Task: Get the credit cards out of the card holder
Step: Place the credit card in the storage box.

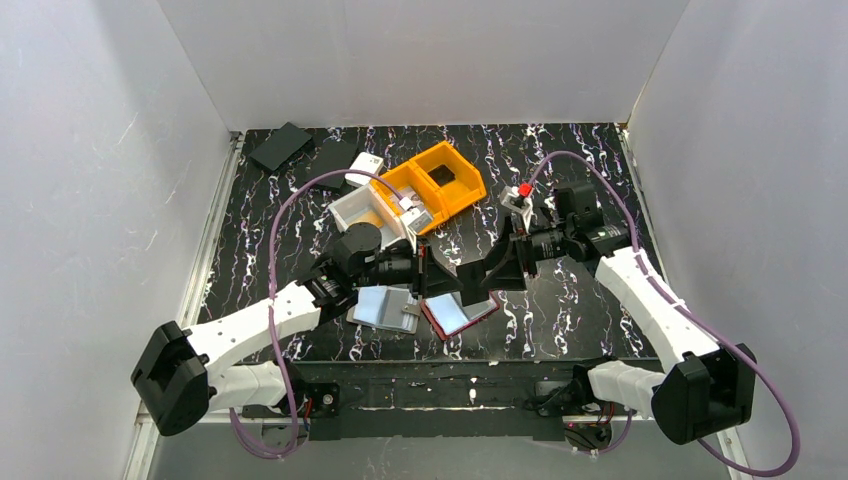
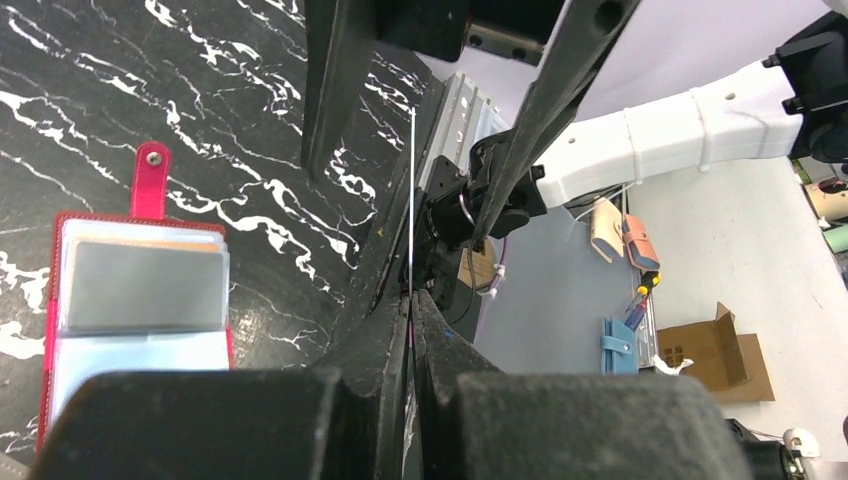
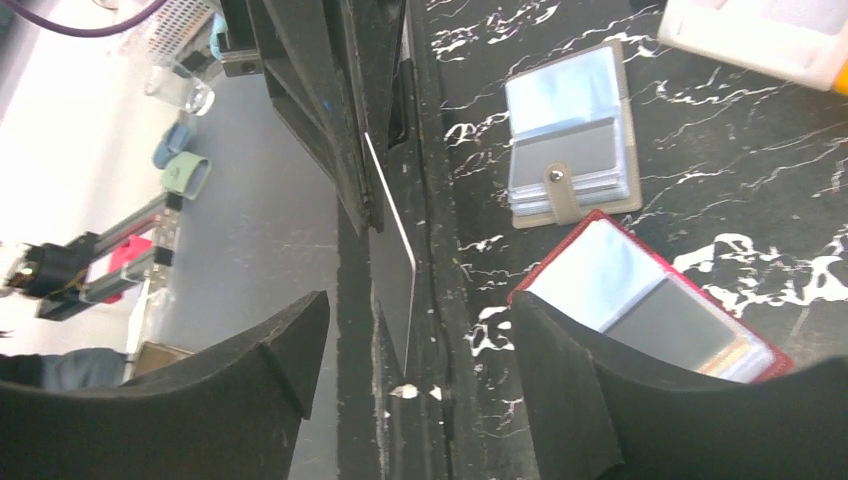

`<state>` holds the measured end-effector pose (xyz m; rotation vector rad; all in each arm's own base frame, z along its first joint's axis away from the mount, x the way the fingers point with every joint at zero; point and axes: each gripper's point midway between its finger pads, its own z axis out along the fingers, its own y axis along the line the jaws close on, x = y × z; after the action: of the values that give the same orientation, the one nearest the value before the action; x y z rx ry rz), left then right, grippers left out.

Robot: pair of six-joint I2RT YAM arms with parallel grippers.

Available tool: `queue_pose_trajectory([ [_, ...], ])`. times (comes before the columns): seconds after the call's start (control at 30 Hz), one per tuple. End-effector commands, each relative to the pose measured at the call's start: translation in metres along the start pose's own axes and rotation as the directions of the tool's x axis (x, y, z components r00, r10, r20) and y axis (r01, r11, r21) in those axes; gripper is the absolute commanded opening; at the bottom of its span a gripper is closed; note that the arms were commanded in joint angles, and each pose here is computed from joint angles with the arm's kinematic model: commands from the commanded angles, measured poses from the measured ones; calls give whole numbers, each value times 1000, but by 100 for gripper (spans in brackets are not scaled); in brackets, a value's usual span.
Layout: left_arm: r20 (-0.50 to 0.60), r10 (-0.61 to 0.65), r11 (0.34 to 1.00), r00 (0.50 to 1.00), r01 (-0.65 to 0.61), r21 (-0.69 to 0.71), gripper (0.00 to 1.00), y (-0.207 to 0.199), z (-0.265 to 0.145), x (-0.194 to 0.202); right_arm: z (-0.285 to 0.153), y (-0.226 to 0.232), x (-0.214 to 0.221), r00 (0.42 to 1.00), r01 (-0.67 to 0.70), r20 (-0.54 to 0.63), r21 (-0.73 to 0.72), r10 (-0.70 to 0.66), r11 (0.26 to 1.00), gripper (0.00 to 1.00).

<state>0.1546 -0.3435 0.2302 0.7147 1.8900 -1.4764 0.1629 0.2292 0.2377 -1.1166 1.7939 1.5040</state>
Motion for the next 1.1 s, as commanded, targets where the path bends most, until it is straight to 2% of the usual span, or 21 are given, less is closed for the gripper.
queue_pose_trajectory([
  [0.0,36,56,998,998,-57,39,0,-16,4,-19,4,10,-7,1000,20,13,-68,-20,998,72],
  [0.07,39,52,998,998,-53,42,0,-16,5,-19,5,13,-9,1000,22,18,-91,-20,996,61],
  [0.1,41,43,998,998,-45,44,0,-17,6,-20,5,19,-14,999,29,29,-135,-26,990,37],
  [0.17,48,34,999,998,-36,36,0,-16,5,-20,4,23,-16,998,51,38,-158,-45,986,9],
  [0.2,57,28,999,998,-29,25,0,-14,5,-21,4,25,-17,997,68,43,-164,-61,984,1],
  [0.23,66,18,1000,998,-18,9,9,-11,3,-20,3,27,-18,996,85,47,-166,-78,982,1],
  [0.33,135,-45,996,990,55,-73,50,3,-5,-24,0,21,-13,986,168,14,-89,-167,982,1],
  [0.4,203,-102,985,974,128,-119,75,12,-18,-25,-7,11,-7,956,285,-71,-10,-285,959,1],
  [0.43,242,-142,974,960,180,-141,91,19,-25,-25,-13,2,-7,930,351,-127,34,-344,936,1],
  [0.47,283,-196,959,939,243,-142,97,21,-33,-25,-20,-7,-10,896,422,-186,77,-403,903,1],
  [0.57,367,-394,885,843,455,-95,98,29,-53,-20,-41,-33,-24,734,656,-348,143,-583,741,1],
  [0.63,369,-518,826,772,564,-20,98,26,-57,-17,-53,-44,-32,572,802,-434,115,-696,587,1],
  [0.7,355,-639,744,682,665,63,98,21,-55,-18,-64,-52,-40,391,904,-502,54,-771,424,1],
  [0.73,336,-720,671,607,733,113,98,18,-52,-22,-71,-56,-49,295,946,-539,44,-789,322,1],
  [0.77,319,-760,631,567,762,148,98,14,-50,-26,-77,-59,-60,202,975,-570,42,-796,217,1],
  [0.8,307,-789,597,532,782,179,98,10,-47,-35,-83,-61,-66,89,995,-603,14,-793,101,1],
  [0.87,308,-808,572,502,795,204,98,4,-42,-48,-93,-56,-79,-141,988,-643,-45,-753,-146,1],
  [0.93,316,-814,563,488,797,220,97,-1,-35,-62,-95,-42,-95,-273,942,-647,-30,-712,-334,1],
  [1.07,305,-831,535,465,818,212,95,-5,-10,-72,-89,-17,-82,-394,873,-606,-12,-691,-488,1],
])
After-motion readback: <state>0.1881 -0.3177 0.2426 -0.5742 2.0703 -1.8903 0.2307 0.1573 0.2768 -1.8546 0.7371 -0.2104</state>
